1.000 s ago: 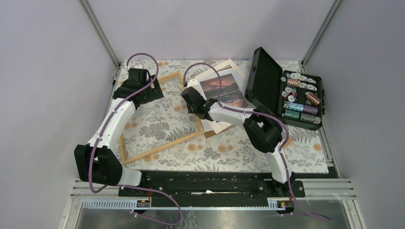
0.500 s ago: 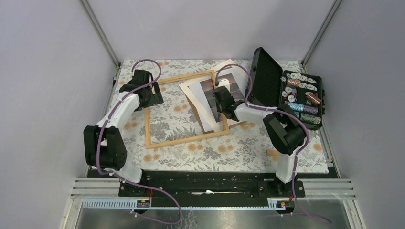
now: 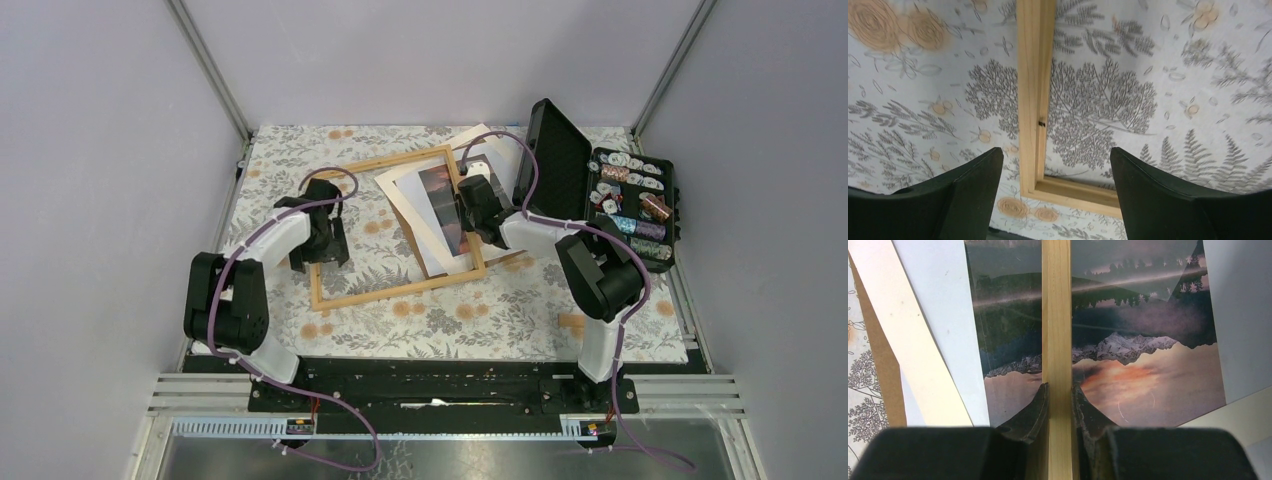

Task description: Put the photo into the frame

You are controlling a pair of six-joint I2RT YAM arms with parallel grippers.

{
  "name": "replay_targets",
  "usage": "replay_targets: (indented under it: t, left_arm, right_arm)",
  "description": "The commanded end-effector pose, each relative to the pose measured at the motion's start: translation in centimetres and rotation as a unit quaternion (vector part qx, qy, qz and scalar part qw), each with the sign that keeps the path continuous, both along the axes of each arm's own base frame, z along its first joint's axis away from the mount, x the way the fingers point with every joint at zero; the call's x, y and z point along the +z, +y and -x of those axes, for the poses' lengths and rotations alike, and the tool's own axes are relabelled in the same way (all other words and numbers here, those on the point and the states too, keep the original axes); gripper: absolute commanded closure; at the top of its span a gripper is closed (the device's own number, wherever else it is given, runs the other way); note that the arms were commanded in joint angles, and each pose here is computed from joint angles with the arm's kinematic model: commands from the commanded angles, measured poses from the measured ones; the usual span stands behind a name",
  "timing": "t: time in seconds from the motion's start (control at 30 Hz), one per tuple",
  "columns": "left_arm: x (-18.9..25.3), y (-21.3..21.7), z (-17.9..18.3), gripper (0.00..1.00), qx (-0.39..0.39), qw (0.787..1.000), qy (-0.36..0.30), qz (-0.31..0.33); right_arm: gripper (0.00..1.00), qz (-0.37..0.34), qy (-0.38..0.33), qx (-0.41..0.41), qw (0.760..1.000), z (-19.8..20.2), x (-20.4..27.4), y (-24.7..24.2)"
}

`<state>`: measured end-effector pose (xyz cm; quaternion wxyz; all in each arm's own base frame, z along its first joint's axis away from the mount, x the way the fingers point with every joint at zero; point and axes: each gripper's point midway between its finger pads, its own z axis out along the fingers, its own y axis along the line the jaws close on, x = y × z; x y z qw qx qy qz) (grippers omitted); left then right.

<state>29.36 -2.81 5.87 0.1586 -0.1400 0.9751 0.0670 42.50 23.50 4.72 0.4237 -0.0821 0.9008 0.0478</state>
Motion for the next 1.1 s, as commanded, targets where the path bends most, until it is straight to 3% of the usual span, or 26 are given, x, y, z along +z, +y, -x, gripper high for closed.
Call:
replay_targets:
  t: [0.0,0.47,0.67,0.93,1.07]
  left_arm:
    - [-0.8,0.8,1.8,0.21,0.027,0.999,0.028,-0.032]
    - [-2.3,1.7,1.0,0.55,0.028,0.999,0.034,-0.012]
    - [-3.0,1.9,1.0,0.57,0.022,0.999,0.042,-0.016]
    - [-3.2,2.2,0.6,0.53,0.018,0.999,0.044,-0.025]
    - [-3.6,2.7,1.0,0.58,0.020,0.998,0.052,-0.036]
  right_arm:
    - [1.00,-0.020,-0.030,-0.002,0.999,-1.3,2.3,0.3]
    - [1.00,-0.021,-0.020,0.002,1.000,-1.4,1.6,0.2]
    - [1.00,-0.022,-0.018,0.004,1.000,-1.4,1.5,0.4]
    - [1.00,-0.023,-0.017,0.008,1.000,-1.3,1.4,0.5]
    - [1.00,-0.023,-0.016,0.008,1.000,-1.3,1.3,0.4]
